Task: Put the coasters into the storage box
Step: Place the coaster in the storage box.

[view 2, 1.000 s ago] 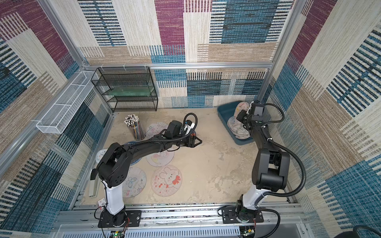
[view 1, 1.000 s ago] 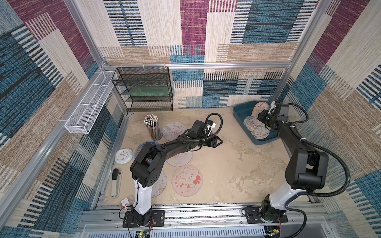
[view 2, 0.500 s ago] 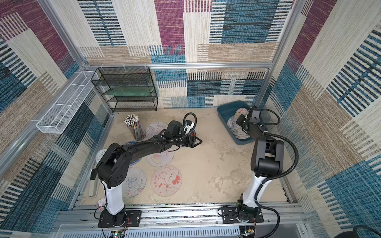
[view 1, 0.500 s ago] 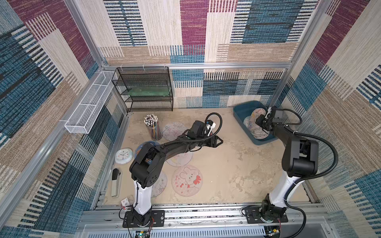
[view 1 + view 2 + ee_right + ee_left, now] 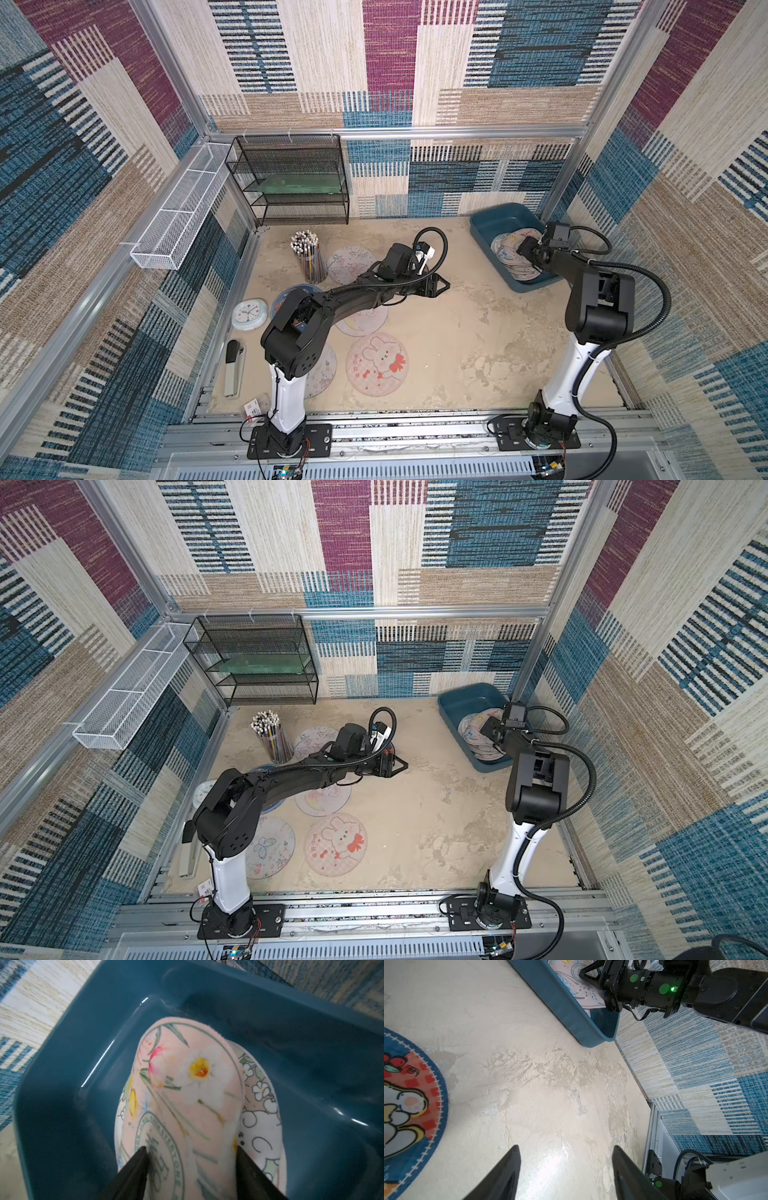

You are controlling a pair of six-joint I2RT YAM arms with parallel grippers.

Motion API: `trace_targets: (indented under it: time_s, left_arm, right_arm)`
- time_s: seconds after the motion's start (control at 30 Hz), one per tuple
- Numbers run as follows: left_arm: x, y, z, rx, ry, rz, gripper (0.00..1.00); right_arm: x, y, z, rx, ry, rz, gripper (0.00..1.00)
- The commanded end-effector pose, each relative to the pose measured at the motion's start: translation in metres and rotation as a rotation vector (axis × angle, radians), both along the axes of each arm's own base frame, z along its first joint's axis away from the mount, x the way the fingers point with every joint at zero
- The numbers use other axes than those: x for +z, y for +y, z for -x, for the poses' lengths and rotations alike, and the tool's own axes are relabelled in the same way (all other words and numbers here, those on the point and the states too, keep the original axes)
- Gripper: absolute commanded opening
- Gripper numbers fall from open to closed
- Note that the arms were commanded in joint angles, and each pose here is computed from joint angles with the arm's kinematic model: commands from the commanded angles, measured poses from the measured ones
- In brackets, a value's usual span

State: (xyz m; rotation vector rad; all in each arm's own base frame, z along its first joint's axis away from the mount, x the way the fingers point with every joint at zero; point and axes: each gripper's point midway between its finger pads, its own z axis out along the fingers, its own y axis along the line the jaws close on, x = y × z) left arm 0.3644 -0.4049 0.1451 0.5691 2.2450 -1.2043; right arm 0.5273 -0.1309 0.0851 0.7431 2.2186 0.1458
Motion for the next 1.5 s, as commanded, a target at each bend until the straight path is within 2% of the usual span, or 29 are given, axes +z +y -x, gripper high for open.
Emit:
trace_targets:
  time_s: [0.0,0.13,0.23,0.47,0.7,1.0,1.07,1.3,1.47]
  left_arm:
    - [0.006,-0.003,0.001,-0.015,-0.014,0.026,0.69]
    - [0.006,-0.001,0.001,-0.010,-0.019,0.021,0.69]
    - [0.005,0.000,0.001,-0.003,-0.019,0.011,0.69]
    - [0.001,0.003,0.000,0.010,-0.013,-0.003,0.69]
    - [-0.008,0.017,-0.009,0.077,-0.003,-0.063,0.69]
    - [-0.030,0.077,-0.026,0.269,0.043,-0.212,0.69]
    - [-0.033,0.088,-0.027,0.291,0.054,-0.230,0.69]
    - [-0.039,0.111,-0.023,0.326,0.071,-0.240,0.69]
    - [-0.040,0.124,-0.022,0.350,0.077,-0.242,0.69]
  right_arm:
    - [0.007,-0.012,0.005,-0.035,0.018,0.073,0.77]
    - [0.018,-0.020,0.011,-0.060,0.022,0.120,0.94]
    - [0.031,-0.025,0.016,-0.073,0.007,0.144,1.00]
    - [0.061,-0.016,0.021,-0.044,-0.054,0.139,0.95]
    - [0.086,0.051,0.021,0.121,-0.124,0.124,0.95]
    - [0.108,0.168,0.034,0.367,-0.192,0.095,0.95]
    - [0.109,0.179,0.034,0.374,-0.189,0.093,0.95]
    - [0.082,0.147,0.025,0.270,-0.092,0.072,0.95]
    - [0.049,0.131,0.020,0.292,-0.036,0.024,0.95]
